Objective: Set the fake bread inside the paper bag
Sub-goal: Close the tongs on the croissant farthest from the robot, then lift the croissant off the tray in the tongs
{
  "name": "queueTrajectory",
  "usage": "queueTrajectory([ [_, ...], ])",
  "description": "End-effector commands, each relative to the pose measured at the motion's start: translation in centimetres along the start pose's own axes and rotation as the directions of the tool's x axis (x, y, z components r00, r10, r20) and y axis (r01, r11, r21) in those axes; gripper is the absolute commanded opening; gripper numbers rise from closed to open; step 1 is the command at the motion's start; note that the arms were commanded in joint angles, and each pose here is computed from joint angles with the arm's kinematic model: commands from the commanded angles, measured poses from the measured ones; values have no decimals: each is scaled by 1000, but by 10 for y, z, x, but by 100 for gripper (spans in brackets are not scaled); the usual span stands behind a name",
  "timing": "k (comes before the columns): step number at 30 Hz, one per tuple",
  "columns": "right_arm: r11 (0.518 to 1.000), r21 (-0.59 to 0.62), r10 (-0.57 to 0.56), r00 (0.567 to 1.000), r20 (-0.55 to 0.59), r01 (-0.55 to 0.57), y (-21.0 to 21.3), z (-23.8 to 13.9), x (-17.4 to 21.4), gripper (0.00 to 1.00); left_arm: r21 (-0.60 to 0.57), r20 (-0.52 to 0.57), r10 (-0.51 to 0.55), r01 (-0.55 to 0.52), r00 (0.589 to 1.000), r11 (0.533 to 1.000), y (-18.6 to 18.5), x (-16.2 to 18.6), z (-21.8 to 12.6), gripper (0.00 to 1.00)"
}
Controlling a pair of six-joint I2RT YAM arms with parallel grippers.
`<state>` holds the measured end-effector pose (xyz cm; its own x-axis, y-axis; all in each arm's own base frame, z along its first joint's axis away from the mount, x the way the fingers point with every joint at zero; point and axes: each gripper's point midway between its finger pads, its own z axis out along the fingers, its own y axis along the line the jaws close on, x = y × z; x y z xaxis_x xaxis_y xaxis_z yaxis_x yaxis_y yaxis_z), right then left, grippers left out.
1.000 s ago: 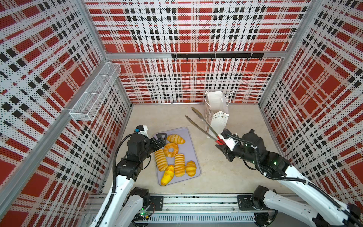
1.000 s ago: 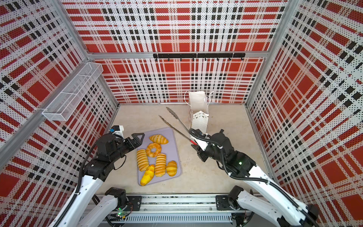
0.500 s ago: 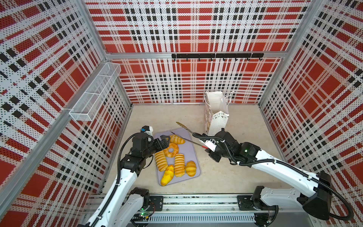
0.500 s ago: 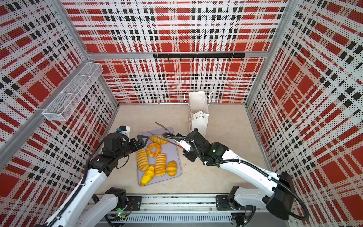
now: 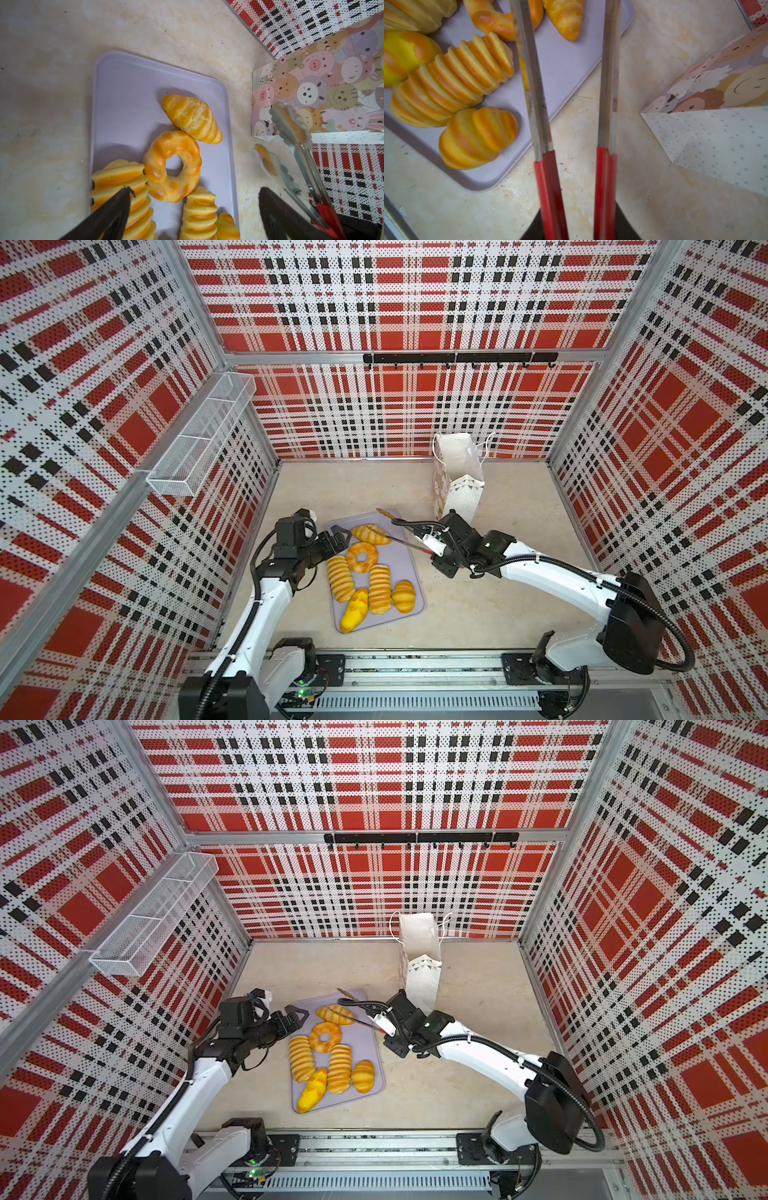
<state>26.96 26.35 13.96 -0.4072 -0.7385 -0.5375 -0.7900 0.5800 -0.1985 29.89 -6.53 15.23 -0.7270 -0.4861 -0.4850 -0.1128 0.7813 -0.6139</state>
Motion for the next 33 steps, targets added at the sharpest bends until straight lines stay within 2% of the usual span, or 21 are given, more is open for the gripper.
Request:
queueTrajectory([
  [1, 1000, -15, -2, 998, 63, 3, -8, 7, -22, 32, 36, -15, 15, -15, 1000, 999, -2, 2, 4, 98],
  [6, 998, -55, -40, 999, 14, 40, -3, 31, -23, 32, 64, -56, 6, -3, 998, 998, -2, 8, 10, 98],
  [12, 991, -125, -54, 998, -23, 51, 2, 48, -20, 32, 71, -45, 3, 1, 999, 997, -1, 6, 9, 98],
  [33, 971, -239, -26, 997, -79, 6, 1, 65, -20, 35, 98, -60, -19, 25, 998, 995, 1, 6, 11, 98],
])
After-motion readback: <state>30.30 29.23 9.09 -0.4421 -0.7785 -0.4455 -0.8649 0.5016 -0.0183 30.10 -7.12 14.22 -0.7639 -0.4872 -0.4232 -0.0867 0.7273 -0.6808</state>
